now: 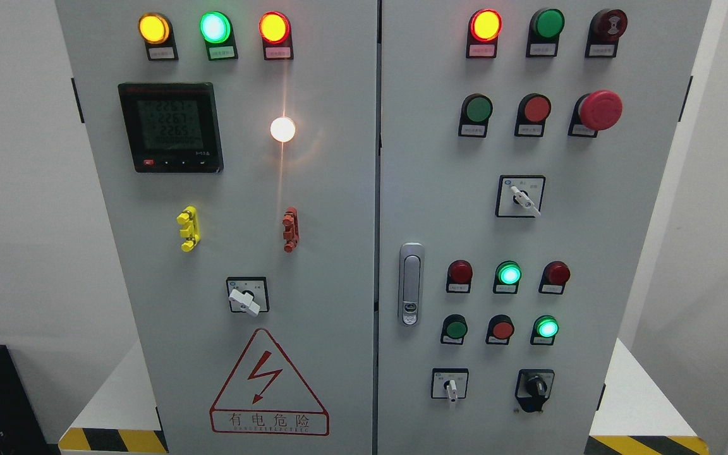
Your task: Flip black knob to close circuit
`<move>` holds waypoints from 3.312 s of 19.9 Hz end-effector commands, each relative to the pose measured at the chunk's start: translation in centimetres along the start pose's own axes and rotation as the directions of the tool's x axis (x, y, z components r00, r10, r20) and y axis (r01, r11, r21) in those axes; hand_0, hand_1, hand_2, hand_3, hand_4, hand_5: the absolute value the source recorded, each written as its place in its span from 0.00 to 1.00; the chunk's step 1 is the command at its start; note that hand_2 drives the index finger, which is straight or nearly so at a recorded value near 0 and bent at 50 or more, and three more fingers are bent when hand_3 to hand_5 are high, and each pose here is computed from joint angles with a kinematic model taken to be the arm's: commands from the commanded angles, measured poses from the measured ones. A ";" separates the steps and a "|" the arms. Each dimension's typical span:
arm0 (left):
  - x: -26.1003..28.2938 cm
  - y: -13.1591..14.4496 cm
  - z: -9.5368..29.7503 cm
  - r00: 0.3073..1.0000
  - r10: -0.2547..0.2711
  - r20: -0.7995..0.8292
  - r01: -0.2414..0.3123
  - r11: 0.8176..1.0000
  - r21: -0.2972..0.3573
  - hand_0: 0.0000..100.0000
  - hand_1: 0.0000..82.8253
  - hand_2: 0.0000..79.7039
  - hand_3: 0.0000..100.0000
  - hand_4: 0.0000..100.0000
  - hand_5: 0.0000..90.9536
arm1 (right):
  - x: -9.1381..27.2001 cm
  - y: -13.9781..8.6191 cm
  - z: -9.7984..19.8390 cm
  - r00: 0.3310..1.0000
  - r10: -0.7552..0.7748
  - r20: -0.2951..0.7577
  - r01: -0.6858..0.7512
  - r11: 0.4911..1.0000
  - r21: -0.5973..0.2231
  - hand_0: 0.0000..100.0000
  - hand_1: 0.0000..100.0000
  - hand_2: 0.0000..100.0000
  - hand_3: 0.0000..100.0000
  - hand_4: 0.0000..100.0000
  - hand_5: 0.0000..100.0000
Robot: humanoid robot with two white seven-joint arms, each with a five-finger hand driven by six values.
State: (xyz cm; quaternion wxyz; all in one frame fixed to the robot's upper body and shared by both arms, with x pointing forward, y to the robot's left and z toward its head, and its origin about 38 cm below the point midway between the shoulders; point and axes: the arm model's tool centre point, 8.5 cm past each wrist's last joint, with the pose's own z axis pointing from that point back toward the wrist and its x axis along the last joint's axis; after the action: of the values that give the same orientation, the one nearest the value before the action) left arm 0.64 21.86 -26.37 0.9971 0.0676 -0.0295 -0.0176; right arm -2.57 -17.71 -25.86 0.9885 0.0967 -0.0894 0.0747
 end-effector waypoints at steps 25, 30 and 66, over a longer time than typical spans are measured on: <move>-0.5 -0.2 0.0 1.000 0.004 0.006 -0.004 1.000 -0.004 0.12 0.67 0.00 0.00 0.00 0.00 | 7.1 -0.7 -0.1 0.972 0.137 0.192 -0.110 0.984 -0.143 0.00 0.01 0.34 0.55 0.50 0.39; -0.5 -0.2 0.0 1.000 0.004 0.006 -0.004 1.000 -0.004 0.12 0.67 0.00 0.00 0.00 0.00 | 10.2 -2.6 0.8 0.919 0.303 0.251 -0.231 0.932 -0.278 0.00 0.00 0.47 0.67 0.58 0.49; -0.4 -0.2 0.0 1.000 0.004 0.008 -0.004 1.000 -0.004 0.12 0.67 0.00 0.00 0.00 0.00 | 30.4 -6.1 16.0 0.269 0.949 0.162 -0.249 0.231 -0.941 0.00 0.00 0.86 1.00 0.85 0.86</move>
State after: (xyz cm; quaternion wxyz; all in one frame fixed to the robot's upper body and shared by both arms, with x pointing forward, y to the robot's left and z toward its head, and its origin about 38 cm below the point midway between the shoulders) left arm 0.64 21.86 -26.37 0.9971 0.0676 -0.0295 -0.0176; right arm 21.83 -22.65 -11.67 0.6975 -0.3051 -0.4833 0.4322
